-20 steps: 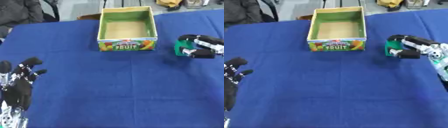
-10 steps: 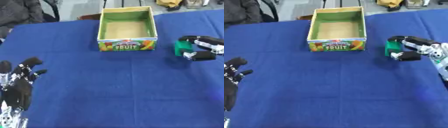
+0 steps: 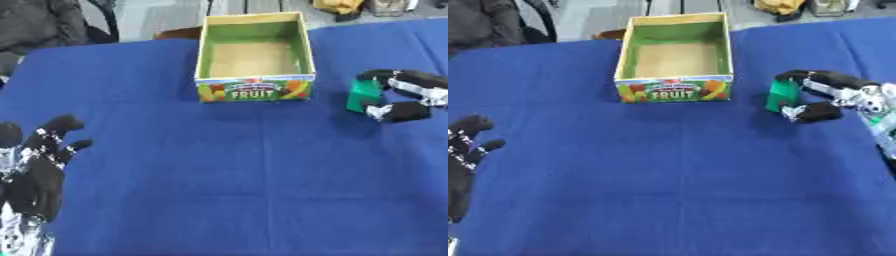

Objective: Pick up objects on the table and place them in the box.

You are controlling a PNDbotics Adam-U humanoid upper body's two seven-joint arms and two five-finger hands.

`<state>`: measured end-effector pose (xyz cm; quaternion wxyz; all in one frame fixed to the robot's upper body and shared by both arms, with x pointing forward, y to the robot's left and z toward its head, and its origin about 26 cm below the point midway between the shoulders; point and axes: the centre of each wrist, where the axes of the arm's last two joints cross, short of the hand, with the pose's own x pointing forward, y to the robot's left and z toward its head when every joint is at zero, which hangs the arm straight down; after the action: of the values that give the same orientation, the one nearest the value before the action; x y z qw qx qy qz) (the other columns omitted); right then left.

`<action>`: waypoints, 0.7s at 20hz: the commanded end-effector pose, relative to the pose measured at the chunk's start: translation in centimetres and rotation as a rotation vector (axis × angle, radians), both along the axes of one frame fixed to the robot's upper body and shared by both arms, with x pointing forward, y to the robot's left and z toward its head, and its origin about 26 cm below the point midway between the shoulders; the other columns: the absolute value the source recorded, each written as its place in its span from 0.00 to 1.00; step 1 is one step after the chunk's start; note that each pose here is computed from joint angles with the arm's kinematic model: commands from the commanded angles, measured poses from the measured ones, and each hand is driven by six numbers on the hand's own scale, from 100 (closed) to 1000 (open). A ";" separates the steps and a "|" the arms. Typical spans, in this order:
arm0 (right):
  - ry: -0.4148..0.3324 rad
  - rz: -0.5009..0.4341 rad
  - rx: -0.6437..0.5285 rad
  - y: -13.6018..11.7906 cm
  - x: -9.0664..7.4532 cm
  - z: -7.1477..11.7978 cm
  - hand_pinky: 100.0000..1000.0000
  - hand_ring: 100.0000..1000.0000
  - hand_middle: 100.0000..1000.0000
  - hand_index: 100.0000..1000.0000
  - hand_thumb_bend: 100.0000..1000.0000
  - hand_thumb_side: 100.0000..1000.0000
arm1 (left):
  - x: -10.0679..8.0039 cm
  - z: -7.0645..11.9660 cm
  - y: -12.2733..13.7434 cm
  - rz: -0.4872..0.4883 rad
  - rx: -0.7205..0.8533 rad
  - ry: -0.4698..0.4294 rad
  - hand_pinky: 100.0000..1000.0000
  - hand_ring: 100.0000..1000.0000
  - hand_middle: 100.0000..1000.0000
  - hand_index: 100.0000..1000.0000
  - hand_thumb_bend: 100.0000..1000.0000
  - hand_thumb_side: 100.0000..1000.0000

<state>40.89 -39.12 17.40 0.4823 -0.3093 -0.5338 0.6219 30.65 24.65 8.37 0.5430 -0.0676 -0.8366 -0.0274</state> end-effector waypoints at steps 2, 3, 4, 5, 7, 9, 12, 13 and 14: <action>0.004 -0.018 -0.017 -0.3 0.1 -0.6 0.74 0.71 0.88 1.00 0.00 0.50 | 0.1 0.6 -0.1 -0.008 0.008 -0.025 0.71 0.97 0.63 0.77 0.59 1.00; -0.001 -0.019 -0.014 -0.2 0.1 -0.7 0.73 0.69 0.84 1.00 0.00 0.48 | 0.1 0.6 -0.1 -0.008 0.007 -0.025 0.71 0.97 0.63 0.77 0.60 1.00; -0.009 -0.021 -0.011 -0.2 0.2 -0.8 0.73 0.67 0.80 1.00 0.00 0.46 | 0.1 0.6 -0.1 -0.008 0.007 -0.025 0.71 0.97 0.63 0.77 0.60 1.00; -0.018 -0.022 -0.008 -0.1 0.2 -0.8 0.73 0.64 0.73 1.00 0.00 0.43 | 0.1 0.6 -0.1 -0.008 0.007 -0.025 0.71 0.97 0.63 0.77 0.60 1.00; -0.039 -0.023 -0.002 0.0 0.3 -0.9 0.72 0.58 0.63 1.00 0.00 0.37 | 0.1 0.6 -0.1 -0.007 0.007 -0.024 0.71 0.97 0.63 0.77 0.60 1.00; -0.067 -0.026 0.009 0.1 0.4 -1.0 0.70 0.53 0.55 1.00 0.00 0.32 | 0.1 0.6 -0.1 -0.008 0.006 -0.023 0.71 0.97 0.63 0.76 0.60 1.00; -0.114 -0.034 0.029 0.3 0.5 -0.9 0.66 0.47 0.45 1.00 0.00 0.25 | 0.1 0.5 -0.1 -0.008 0.006 -0.022 0.71 0.97 0.63 0.76 0.60 1.00; -0.130 -0.040 0.035 0.4 0.5 -0.8 0.65 0.46 0.42 1.00 0.00 0.22 | 0.1 0.5 -0.1 -0.007 0.006 -0.022 0.71 0.97 0.63 0.76 0.60 1.00; -0.150 -0.050 0.042 0.4 0.5 -0.7 0.64 0.44 0.38 1.00 0.00 0.19 | 0.0 0.5 -0.1 -0.007 0.006 -0.021 0.71 0.97 0.63 0.76 0.60 1.00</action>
<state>41.40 -38.30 16.17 0.4674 -0.3424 -0.5741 0.5786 30.66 24.53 8.33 0.5426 -0.0688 -0.8367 -0.0266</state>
